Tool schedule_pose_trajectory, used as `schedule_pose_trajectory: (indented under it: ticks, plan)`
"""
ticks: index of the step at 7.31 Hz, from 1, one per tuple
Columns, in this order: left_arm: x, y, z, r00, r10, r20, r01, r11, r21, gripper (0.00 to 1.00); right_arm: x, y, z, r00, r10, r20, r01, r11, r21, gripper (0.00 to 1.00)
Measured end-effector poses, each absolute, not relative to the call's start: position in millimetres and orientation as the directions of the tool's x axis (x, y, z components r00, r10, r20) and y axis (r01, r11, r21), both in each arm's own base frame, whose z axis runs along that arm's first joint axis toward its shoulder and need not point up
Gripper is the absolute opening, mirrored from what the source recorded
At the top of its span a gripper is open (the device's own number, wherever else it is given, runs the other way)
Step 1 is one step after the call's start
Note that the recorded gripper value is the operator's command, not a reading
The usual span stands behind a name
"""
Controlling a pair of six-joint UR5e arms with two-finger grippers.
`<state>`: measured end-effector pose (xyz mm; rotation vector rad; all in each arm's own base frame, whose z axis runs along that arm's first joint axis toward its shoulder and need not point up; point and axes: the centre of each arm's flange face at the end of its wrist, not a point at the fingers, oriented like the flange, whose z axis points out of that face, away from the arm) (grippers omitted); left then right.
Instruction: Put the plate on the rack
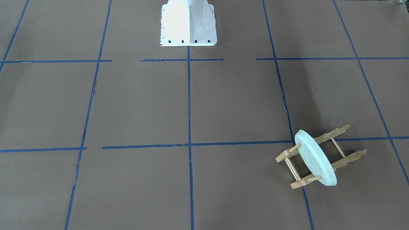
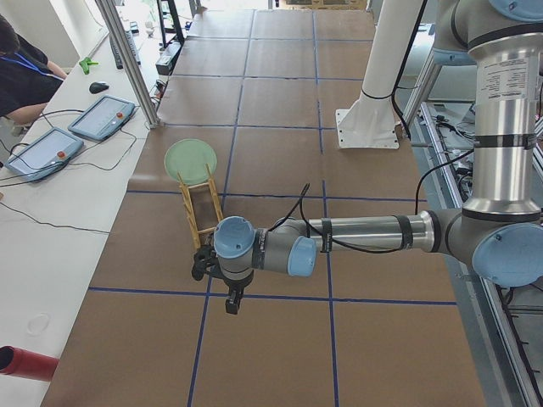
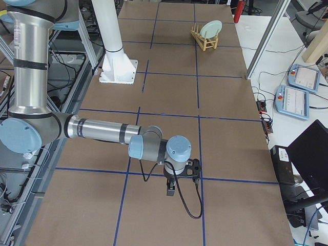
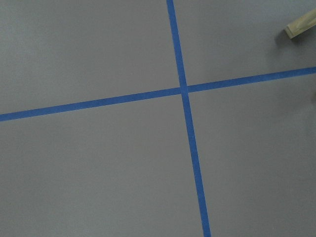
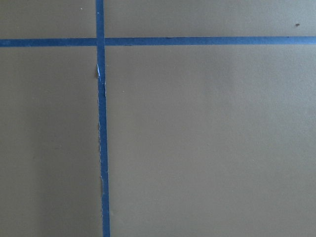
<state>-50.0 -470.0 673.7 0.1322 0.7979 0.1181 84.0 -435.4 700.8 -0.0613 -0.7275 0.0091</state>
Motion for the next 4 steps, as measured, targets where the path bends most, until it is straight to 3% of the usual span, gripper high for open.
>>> schedule_pose_trajectory:
  ticks: [4]
  plan:
    - [-51.5, -475.5, 670.9, 0.717, 0.162, -0.678, -0.059, 0.983, 0.173, 1.0, 83.9, -435.3, 701.0, 0.747, 0.031, 0.664, 0.012, 0.998, -0.061, 1.0]
